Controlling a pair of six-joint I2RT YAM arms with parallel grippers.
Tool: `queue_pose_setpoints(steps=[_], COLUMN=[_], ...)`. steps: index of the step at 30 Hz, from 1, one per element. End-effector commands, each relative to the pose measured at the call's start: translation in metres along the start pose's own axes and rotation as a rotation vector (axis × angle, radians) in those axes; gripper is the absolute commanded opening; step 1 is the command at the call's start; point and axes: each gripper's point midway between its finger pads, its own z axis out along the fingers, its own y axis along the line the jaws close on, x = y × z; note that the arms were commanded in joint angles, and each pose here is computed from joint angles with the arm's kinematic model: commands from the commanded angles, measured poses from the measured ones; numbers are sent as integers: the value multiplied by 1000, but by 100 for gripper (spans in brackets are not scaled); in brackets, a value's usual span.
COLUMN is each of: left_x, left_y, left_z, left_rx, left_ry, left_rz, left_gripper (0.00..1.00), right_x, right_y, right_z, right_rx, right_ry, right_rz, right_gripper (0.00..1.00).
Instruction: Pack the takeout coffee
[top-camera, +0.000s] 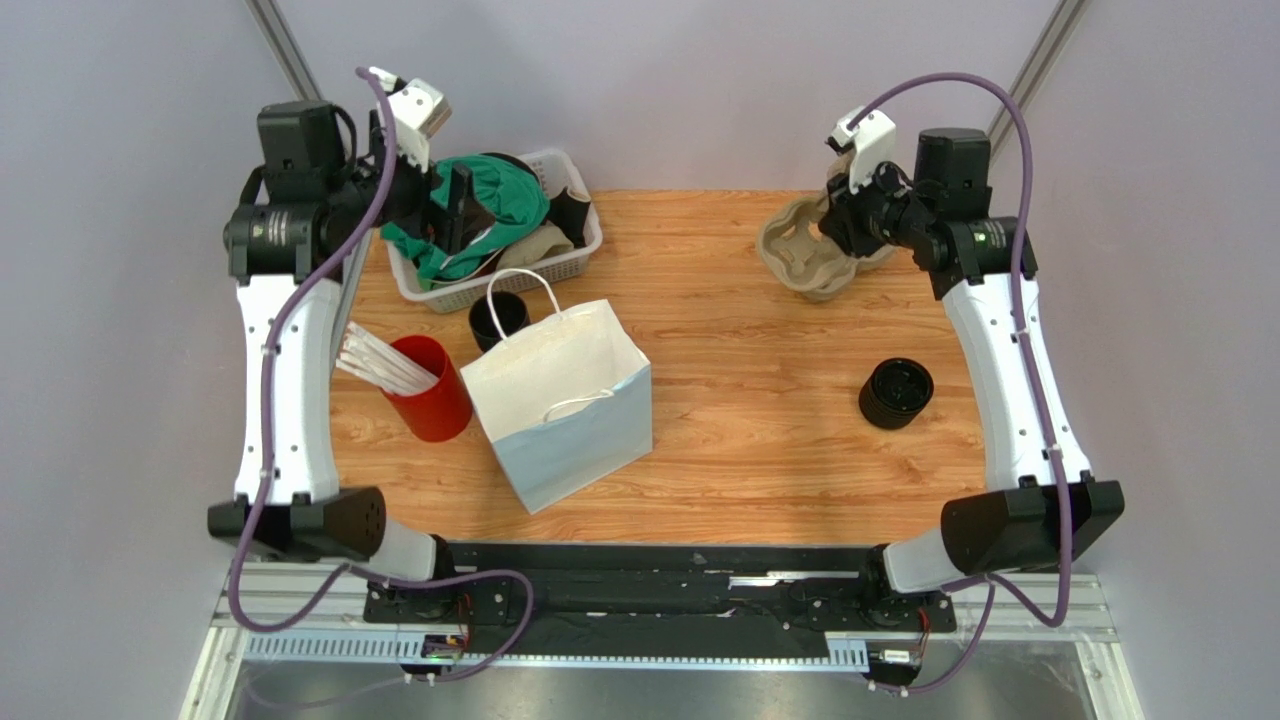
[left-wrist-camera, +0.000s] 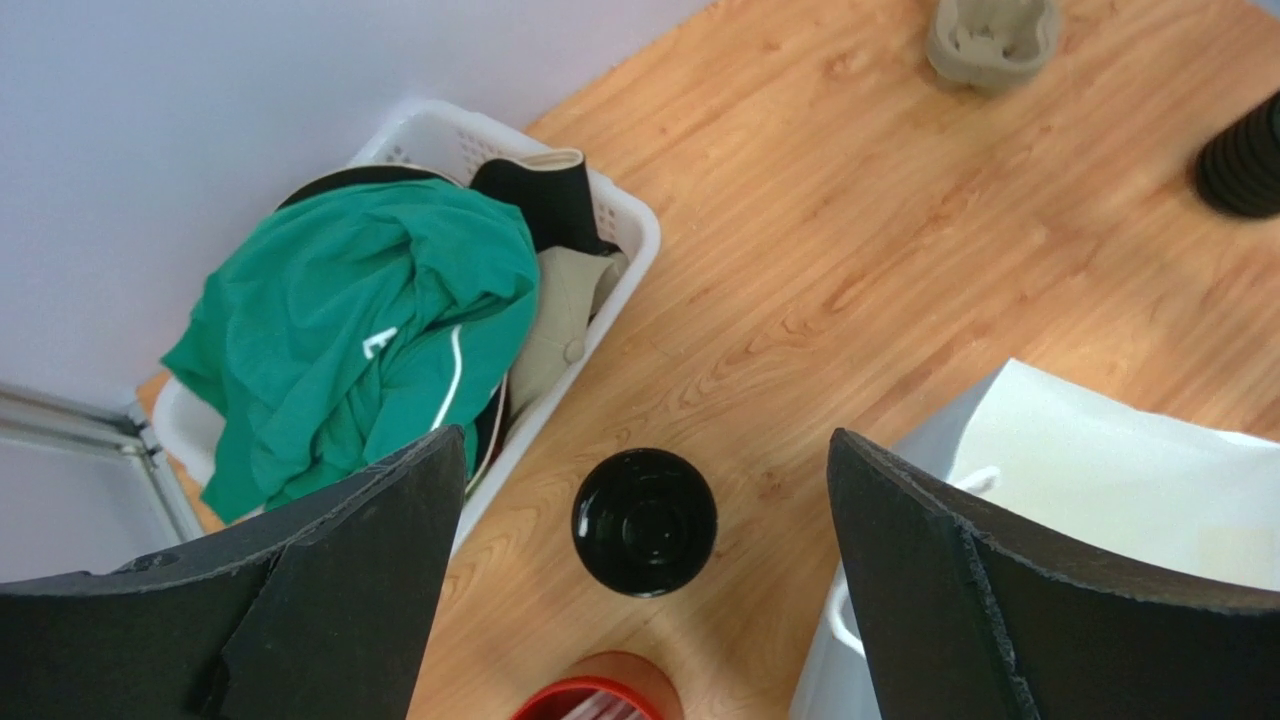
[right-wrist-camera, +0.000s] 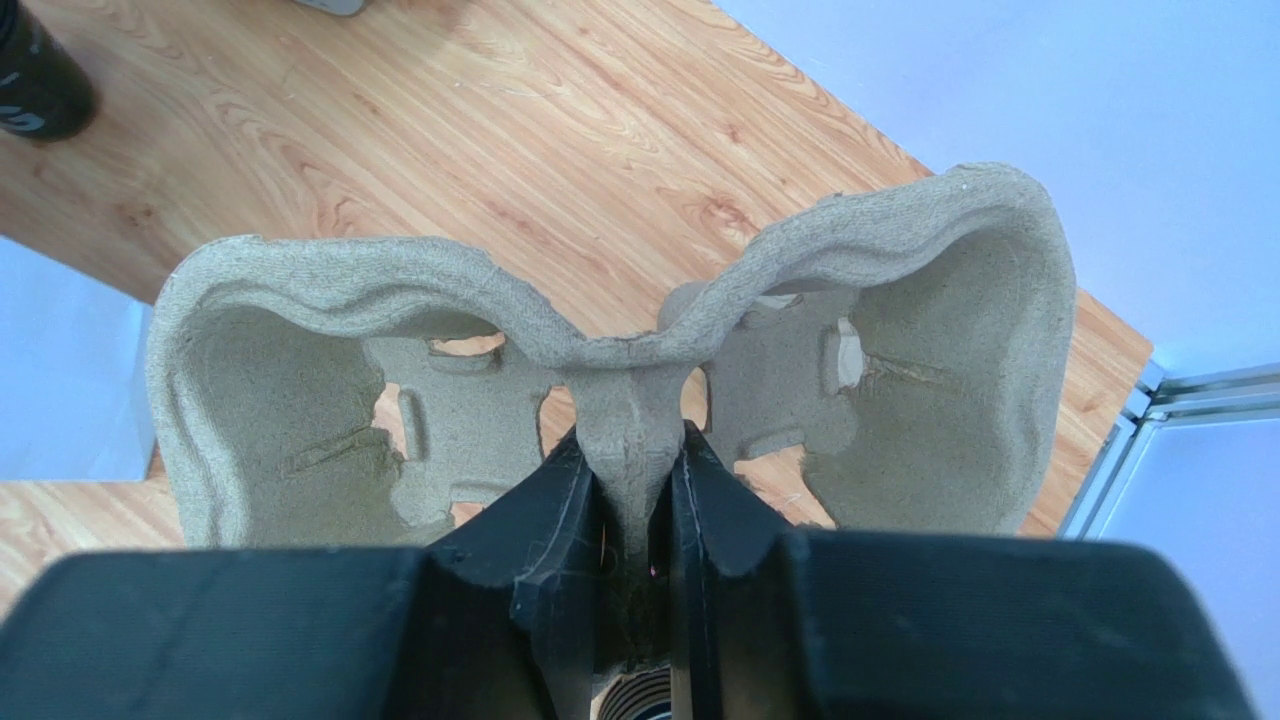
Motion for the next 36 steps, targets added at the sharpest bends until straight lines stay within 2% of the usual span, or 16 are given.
queue_pose_setpoints(steps=[1, 6, 9, 12, 20, 25, 27, 28, 30, 31, 34, 36], left_x=[-2, 8, 15, 18, 60, 71, 73, 75, 76, 77, 75, 69], left_y=[-21, -49, -76, -93, -86, -78, -76, -77, -81, -83, -91, -96], left_z=[1, -4, -10, -18, 3, 21, 27, 30, 34, 36, 39, 40], left_rx=[173, 332, 437, 488, 422, 368, 363, 367, 382, 394, 416, 421], left_ry=[39, 66, 80, 73, 185, 228, 235, 243, 247, 248, 248, 233], left_rz=[90, 114, 135, 129, 140, 172, 181, 182, 186, 184, 188, 191], left_gripper=[98, 98, 93, 93, 89, 84, 79, 72, 63, 50, 29, 23], right_x=[-2, -7, -7, -4, -6, -6, -7, -5, -6, -5, -6, -6], right_y=[18, 34, 41, 47, 67, 84, 91, 94, 101, 102, 110, 114], right_z=[-21, -42, -48, -50, -61, -68, -71, -71, -73, -72, -72, -72], right_rx=[-26, -45, -59, -70, -99, -136, -151, -158, -175, -181, -204, -215], right_ry=[-23, -54, -60, -59, -92, -98, -105, -98, -101, -99, -101, -99], right_rz=[14, -7, -10, -10, -23, -37, -51, -49, -55, -53, -52, -50], right_gripper=[20, 21, 22, 23, 24, 24, 24, 24, 24, 24, 24, 24])
